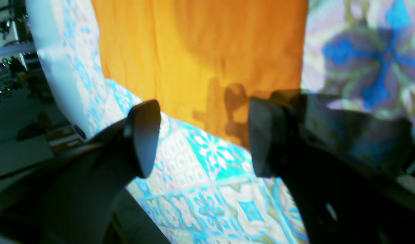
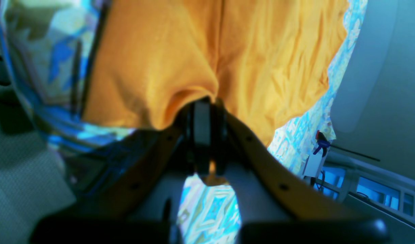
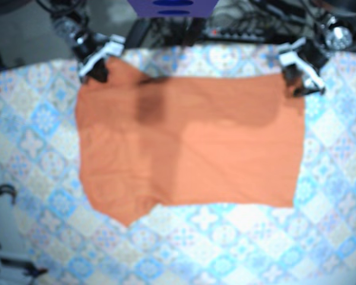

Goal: Fold the T-shirt properly
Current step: 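Adjust both grippers' grip on the shoulder corners of the shirt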

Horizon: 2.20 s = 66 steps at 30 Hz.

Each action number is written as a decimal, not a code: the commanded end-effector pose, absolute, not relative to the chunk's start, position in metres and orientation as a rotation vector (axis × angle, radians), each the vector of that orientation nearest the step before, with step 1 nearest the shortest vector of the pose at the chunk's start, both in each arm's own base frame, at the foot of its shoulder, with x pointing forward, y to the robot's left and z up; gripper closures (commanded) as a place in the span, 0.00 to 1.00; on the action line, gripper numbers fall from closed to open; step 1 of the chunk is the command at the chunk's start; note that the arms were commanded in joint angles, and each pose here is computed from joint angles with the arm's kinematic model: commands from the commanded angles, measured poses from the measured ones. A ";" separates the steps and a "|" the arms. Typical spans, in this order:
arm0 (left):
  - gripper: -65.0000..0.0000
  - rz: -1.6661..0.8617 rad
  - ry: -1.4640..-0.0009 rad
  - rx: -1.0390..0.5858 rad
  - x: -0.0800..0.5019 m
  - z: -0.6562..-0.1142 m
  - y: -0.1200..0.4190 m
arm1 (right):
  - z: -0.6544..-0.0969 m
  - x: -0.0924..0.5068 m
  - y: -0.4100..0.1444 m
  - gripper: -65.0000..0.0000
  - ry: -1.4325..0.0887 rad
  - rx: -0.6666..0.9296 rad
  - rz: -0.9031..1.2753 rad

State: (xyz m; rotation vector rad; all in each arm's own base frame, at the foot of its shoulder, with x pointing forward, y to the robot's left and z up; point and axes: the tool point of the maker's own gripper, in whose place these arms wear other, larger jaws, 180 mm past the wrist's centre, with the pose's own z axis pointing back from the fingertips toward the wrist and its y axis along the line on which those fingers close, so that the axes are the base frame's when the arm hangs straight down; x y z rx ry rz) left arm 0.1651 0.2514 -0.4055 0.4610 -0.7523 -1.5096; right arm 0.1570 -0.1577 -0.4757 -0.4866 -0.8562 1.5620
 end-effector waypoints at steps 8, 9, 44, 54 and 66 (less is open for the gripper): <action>0.38 -1.527 -0.709 0.427 0.151 -0.410 0.254 | -0.472 0.155 -0.160 1.00 -0.868 -0.498 1.562; 0.38 -1.527 -0.705 0.426 0.150 -0.410 0.255 | -0.472 0.155 -0.160 1.00 -0.868 -0.498 1.562; 0.38 -1.476 -0.567 0.496 0.172 -0.453 0.301 | -0.472 0.154 -0.161 1.00 -0.864 -0.497 1.561; 0.38 -1.474 -0.573 0.500 0.175 -0.453 0.300 | -0.472 0.154 -0.161 1.00 -0.865 -0.496 1.561; 0.39 -1.464 -0.617 0.502 0.184 -0.448 0.289 | -0.472 0.154 -0.161 1.00 -0.865 -0.496 1.561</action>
